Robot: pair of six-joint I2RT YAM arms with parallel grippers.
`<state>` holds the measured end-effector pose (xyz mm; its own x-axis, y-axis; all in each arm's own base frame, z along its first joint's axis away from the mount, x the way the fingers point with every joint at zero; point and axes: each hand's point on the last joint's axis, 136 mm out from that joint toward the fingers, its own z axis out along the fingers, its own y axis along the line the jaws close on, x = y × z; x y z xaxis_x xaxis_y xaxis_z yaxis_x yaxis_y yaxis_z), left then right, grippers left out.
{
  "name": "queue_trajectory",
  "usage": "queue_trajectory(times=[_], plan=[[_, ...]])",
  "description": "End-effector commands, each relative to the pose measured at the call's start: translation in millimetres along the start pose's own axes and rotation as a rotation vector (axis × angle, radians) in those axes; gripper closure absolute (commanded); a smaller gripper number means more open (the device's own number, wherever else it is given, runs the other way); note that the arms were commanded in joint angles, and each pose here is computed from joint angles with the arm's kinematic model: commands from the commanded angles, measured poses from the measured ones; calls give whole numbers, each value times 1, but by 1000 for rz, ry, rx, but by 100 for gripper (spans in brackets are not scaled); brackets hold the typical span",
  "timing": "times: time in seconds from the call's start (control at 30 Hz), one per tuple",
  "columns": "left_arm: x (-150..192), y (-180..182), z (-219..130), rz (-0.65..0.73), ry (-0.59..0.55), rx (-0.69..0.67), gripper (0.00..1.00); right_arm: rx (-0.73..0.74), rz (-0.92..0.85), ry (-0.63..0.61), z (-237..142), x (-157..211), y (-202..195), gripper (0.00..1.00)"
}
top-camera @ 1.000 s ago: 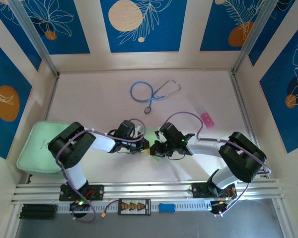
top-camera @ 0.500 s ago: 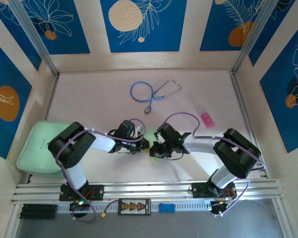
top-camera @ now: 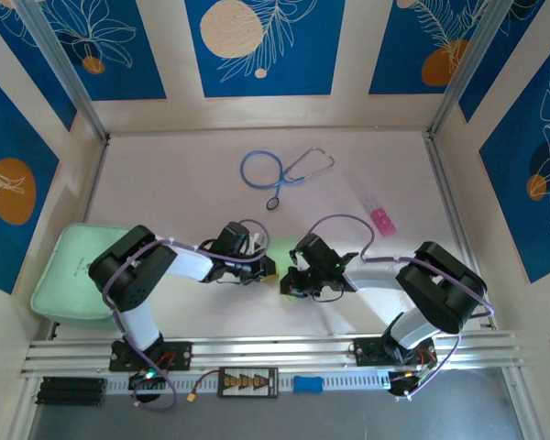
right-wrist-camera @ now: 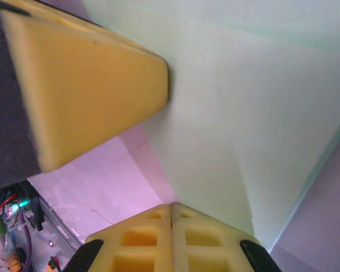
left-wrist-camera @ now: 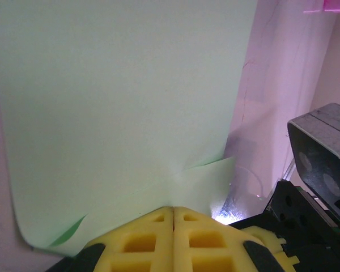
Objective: Fold a paper plane with a square sheet of paper (pick it up from the middle)
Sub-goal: Third fold the triangle at the center of the table.
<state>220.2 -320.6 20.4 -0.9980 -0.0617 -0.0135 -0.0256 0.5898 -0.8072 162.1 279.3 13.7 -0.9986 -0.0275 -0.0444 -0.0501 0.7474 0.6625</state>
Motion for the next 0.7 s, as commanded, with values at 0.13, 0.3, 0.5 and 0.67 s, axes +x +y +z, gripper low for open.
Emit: queue_trajectory(times=[0.13, 0.3, 0.5, 0.67], plan=[[13, 34, 1, -57, 31, -126, 100, 16, 44, 50, -4, 22, -20, 94], [13, 35, 2, -60, 32, -129, 100, 20, 59, 57, -6, 32, -29, 94], [13, 35, 2, -62, 29, -128, 100, 28, 75, 65, -10, 43, -41, 94], [12, 34, 2, -64, 26, -122, 100, 29, 93, 57, -15, 50, -48, 94]])
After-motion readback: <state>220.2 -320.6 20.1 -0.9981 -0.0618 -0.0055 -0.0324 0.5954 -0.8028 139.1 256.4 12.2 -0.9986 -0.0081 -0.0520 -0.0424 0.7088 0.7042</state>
